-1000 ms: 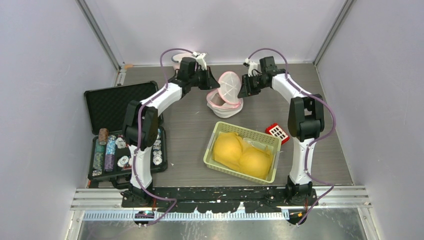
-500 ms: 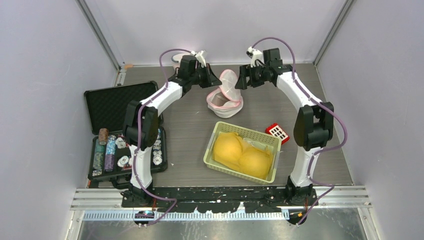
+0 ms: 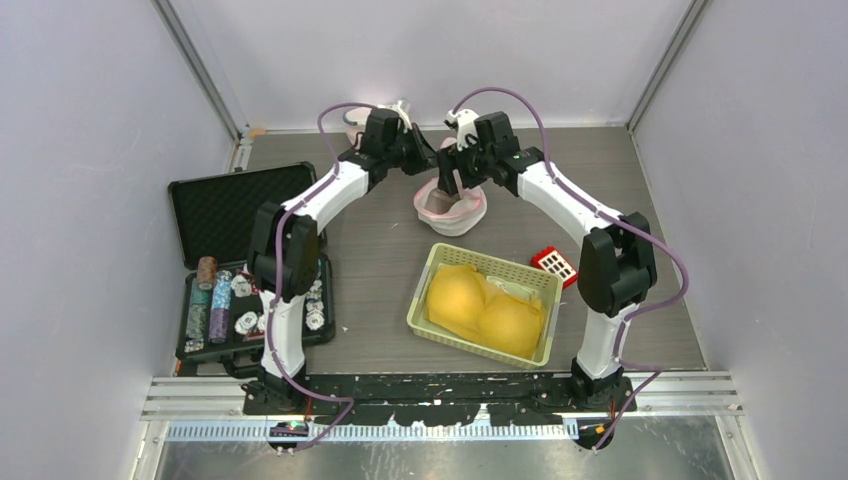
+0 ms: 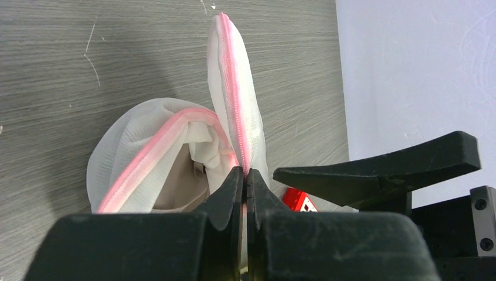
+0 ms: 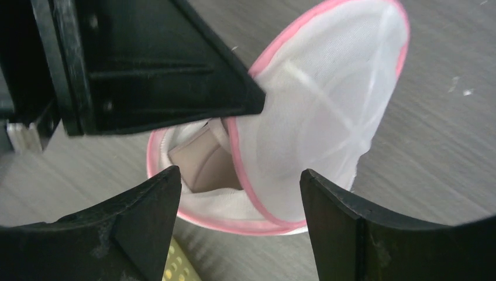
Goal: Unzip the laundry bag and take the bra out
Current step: Open the laundry bag at the center of the board.
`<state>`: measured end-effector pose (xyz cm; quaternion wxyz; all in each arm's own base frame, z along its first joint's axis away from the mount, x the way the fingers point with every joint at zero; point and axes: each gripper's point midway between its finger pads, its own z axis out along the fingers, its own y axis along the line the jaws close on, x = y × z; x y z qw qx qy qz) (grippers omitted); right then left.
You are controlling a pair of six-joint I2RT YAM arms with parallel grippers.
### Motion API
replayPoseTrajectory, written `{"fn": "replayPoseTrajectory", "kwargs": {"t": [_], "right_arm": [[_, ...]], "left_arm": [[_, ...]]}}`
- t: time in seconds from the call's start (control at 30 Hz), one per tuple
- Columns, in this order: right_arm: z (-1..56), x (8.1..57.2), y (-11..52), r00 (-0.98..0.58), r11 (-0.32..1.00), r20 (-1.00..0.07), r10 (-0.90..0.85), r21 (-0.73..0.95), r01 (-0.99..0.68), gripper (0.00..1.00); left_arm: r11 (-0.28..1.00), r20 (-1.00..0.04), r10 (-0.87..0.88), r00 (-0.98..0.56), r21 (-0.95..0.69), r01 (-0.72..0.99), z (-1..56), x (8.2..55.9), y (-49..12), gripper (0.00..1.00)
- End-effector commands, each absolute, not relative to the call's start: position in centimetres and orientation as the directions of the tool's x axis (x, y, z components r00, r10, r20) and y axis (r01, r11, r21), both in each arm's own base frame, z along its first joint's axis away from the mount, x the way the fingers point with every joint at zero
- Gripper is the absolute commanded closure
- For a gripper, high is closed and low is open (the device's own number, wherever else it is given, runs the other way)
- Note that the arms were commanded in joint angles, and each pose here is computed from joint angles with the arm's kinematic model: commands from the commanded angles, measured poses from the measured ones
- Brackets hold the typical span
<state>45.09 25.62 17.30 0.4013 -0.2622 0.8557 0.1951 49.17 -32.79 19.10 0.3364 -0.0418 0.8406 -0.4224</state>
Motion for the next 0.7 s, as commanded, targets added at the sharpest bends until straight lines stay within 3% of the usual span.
{"fn": "replayPoseTrajectory", "kwargs": {"t": [0.0, 0.17, 0.47, 0.53, 0.6, 0.67], "right_arm": [[19.1, 48.5, 25.0, -0.426, 0.849, -0.855, -0.296, -0.031, -0.527, 0.23], [18.9, 49.9, 23.5, -0.407, 0.885, -0.857, -0.316, -0.112, -0.451, 0.34], [18.5, 49.9, 23.2, -0.391, 0.875, -0.852, -0.349, -0.147, -0.461, 0.68], [18.5, 49.9, 23.0, -0.388, 0.874, -0.851, -0.354, -0.154, -0.46, 0.76], [18.9, 50.1, 22.8, -0.384, 0.877, -0.855, -0.35, -0.154, -0.455, 0.87], [19.3, 50.3, 22.5, -0.379, 0.881, -0.861, -0.339, -0.149, -0.449, 0.96]], "left_arm": [[0.607, -0.556, -0.401, -0.728, -0.756, 0.244, 23.8, 48.7, -33.0, 1.0], [0.61, -0.544, -0.418, -0.728, -0.762, 0.218, 23.6, 48.4, -32.6, 1.0], [0.628, -0.609, -0.373, -0.7, -0.721, 0.293, 24.5, 48.0, -32.4, 1.0], [0.634, -0.627, -0.355, -0.694, -0.707, 0.314, 24.6, 47.9, -32.2, 0.96], [0.636, -0.658, -0.321, -0.682, -0.683, 0.36, 24.8, 47.7, -31.9, 0.83], [0.655, -0.716, -0.254, -0.65, -0.622, 0.429, 24.8, 47.6, -31.2, 0.79]]}}
